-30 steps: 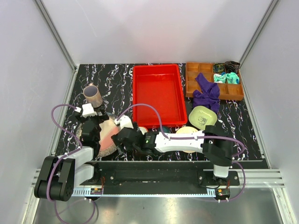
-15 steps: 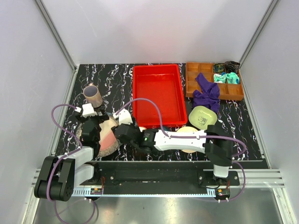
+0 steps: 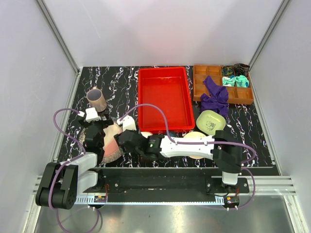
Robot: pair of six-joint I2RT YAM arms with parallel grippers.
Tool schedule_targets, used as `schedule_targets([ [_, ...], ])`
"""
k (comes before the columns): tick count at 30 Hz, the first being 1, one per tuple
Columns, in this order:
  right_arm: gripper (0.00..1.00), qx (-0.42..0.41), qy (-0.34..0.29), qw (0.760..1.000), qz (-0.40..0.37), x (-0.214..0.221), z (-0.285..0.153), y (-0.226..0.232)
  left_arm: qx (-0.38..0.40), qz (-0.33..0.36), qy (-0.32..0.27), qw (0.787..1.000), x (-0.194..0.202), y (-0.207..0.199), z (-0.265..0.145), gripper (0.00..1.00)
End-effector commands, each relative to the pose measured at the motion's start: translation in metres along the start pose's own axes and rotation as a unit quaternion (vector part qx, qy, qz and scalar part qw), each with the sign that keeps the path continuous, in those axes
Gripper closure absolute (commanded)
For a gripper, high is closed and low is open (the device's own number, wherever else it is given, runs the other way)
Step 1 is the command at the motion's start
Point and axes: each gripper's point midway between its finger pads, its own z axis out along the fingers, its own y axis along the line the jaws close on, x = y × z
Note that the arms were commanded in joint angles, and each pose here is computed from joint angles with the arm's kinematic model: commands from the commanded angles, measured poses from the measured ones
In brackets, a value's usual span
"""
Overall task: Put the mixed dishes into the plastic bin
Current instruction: Adjust the plastic bin at the center of the board.
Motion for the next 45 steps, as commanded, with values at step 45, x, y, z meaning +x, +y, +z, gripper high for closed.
schedule_targets([
  [45, 0.44, -0.183, 0.116, 0.976, -0.027, -0.045, 0.158, -0.087, -0.049, -0.039, -0.033, 0.997, -0.057, 0.016, -0.011, 0.01],
])
